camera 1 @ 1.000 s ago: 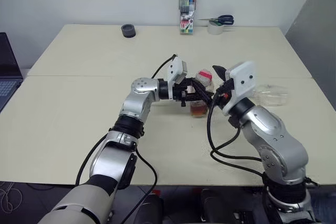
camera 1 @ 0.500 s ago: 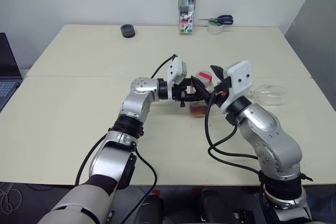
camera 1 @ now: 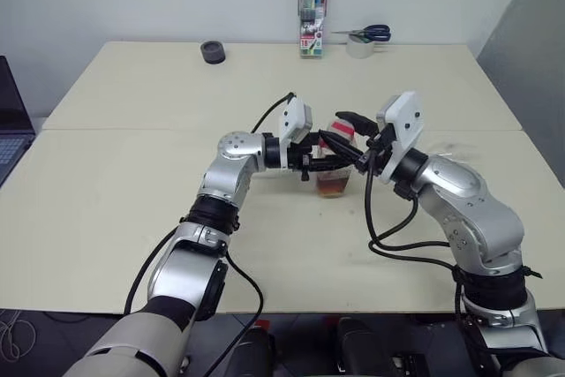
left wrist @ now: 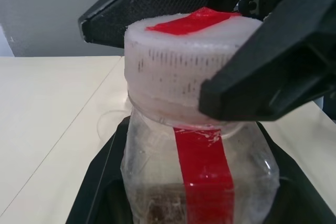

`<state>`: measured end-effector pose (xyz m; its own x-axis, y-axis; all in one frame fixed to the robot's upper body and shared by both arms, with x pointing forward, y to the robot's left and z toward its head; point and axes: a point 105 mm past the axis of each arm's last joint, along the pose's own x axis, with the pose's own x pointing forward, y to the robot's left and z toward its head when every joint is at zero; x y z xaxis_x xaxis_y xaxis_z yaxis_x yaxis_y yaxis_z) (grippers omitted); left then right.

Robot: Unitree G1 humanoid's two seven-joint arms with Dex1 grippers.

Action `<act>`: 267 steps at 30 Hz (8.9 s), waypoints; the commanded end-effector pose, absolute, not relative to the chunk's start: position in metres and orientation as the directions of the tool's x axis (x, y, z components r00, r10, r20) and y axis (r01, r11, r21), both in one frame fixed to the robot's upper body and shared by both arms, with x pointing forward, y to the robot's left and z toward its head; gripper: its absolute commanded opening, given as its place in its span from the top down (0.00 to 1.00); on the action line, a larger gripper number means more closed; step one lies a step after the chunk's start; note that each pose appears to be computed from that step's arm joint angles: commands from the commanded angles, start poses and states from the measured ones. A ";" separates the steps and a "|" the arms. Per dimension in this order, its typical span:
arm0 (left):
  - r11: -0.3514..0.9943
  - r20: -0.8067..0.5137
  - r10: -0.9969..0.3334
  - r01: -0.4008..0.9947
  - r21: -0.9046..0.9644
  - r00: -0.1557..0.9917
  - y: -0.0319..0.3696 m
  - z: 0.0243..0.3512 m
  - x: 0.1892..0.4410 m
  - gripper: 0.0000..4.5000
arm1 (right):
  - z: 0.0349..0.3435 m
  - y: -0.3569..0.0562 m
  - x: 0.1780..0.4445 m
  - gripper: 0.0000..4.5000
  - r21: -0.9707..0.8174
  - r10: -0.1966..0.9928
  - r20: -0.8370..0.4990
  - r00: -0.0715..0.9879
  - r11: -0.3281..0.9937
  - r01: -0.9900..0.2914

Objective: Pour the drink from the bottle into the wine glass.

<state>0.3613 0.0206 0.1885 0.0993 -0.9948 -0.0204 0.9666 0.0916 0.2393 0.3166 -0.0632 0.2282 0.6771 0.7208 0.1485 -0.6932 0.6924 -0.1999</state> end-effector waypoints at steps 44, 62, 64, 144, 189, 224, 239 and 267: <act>0.090 0.008 -0.996 0.957 0.276 0.092 0.010 0.201 0.362 0.58 | 0.236 -0.067 0.307 0.05 -0.103 0.384 0.275 0.881 0.923 -0.370; 0.071 -0.011 -0.997 0.957 0.281 0.077 0.013 0.200 0.361 0.58 | 0.235 -0.042 0.294 0.58 -0.226 0.766 0.187 0.616 0.643 -0.732; 0.057 -0.023 -0.997 0.955 0.290 0.067 0.015 0.199 0.360 0.58 | 0.233 -0.048 0.298 0.58 -0.270 0.875 0.068 0.480 0.479 -0.835; -0.013 -0.029 -1.000 0.968 0.251 -0.006 0.023 0.204 0.354 0.60 | 0.253 -0.074 0.305 0.13 -0.283 0.696 0.142 0.704 0.710 -0.645; -0.012 -0.032 -0.999 0.966 0.258 -0.004 0.022 0.200 0.354 0.60 | 0.251 -0.078 0.289 0.13 -0.181 0.752 0.090 0.654 0.658 -0.731; -0.011 -0.036 -0.999 0.968 0.252 -0.002 0.023 0.192 0.351 0.60 | 0.266 -0.076 0.293 0.62 -0.516 0.728 0.153 0.669 0.636 -0.574; 0.047 -0.031 -0.998 0.972 0.232 0.055 0.036 0.188 0.354 0.60 | 0.171 -0.178 0.287 0.62 -0.132 0.378 -0.042 0.925 0.916 -0.380; 0.644 0.056 -0.762 0.744 0.177 0.646 0.154 0.209 0.395 0.60 | 0.195 -0.104 0.273 0.00 -0.257 0.792 -0.134 0.595 0.552 -0.793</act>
<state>0.3921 0.1372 0.1909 0.5800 -0.8146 0.0072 0.8068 0.5756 0.1333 0.2784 -0.1202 0.1886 0.6548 0.7403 -0.1521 -0.7488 0.6082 -0.2635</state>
